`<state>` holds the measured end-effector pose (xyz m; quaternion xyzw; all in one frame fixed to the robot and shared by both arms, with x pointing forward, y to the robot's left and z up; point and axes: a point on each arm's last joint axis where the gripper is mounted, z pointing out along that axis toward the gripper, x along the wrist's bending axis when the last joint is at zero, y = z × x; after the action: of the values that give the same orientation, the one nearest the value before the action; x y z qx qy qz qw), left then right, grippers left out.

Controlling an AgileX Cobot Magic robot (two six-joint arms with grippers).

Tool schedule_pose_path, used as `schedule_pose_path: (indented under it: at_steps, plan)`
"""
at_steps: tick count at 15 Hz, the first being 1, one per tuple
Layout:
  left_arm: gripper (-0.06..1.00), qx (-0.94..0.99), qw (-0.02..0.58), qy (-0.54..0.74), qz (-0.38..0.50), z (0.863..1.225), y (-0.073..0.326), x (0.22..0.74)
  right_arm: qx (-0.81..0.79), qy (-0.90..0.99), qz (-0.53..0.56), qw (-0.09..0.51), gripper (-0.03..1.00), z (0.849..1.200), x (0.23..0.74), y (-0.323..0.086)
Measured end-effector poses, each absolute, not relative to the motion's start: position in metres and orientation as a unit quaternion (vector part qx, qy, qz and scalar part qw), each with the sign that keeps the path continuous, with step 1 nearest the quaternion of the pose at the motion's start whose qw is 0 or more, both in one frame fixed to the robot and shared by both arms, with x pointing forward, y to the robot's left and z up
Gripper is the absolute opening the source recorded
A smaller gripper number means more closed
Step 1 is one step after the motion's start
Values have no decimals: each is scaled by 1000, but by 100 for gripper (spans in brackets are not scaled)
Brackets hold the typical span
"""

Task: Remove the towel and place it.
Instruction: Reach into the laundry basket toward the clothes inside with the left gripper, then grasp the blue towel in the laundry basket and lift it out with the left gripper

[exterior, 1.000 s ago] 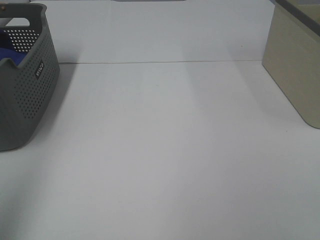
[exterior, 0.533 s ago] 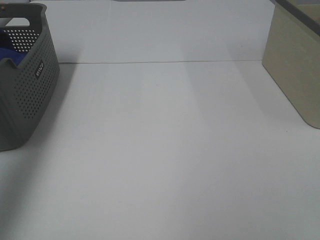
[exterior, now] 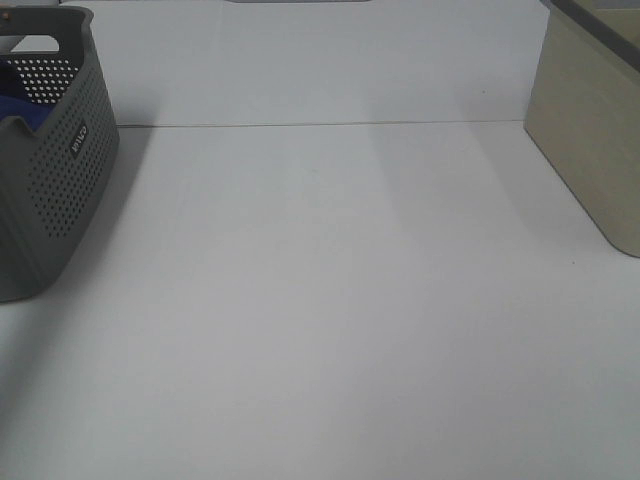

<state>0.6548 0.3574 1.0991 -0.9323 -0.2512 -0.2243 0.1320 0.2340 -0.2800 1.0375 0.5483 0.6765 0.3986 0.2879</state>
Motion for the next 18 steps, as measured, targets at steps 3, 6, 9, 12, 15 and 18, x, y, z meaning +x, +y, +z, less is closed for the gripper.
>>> schedule_pose_path:
  at_steps: [3, 6, 9, 12, 15, 18]
  plan:
    - [97, -948, 149, -231, -163, 1037, 360, 682, 548, 677, 399, 288, 81, 1038, 234, -280]
    - [97, -953, 163, -215, -138, 996, 362, 697, 548, 677, 399, 288, 81, 1038, 234, -280]
    - [97, -955, 166, -203, -135, 973, 363, 705, 548, 677, 399, 288, 81, 1038, 234, -280]
    - [91, -957, 168, -197, -130, 963, 363, 708, 548, 677, 399, 288, 81, 1038, 234, -280]
    - [47, -957, 170, -195, -131, 963, 363, 709, 548, 677, 399, 288, 81, 1038, 234, -280]
    - [15, -956, 176, -192, -131, 963, 364, 708, 548, 677, 399, 288, 81, 1038, 234, -280]
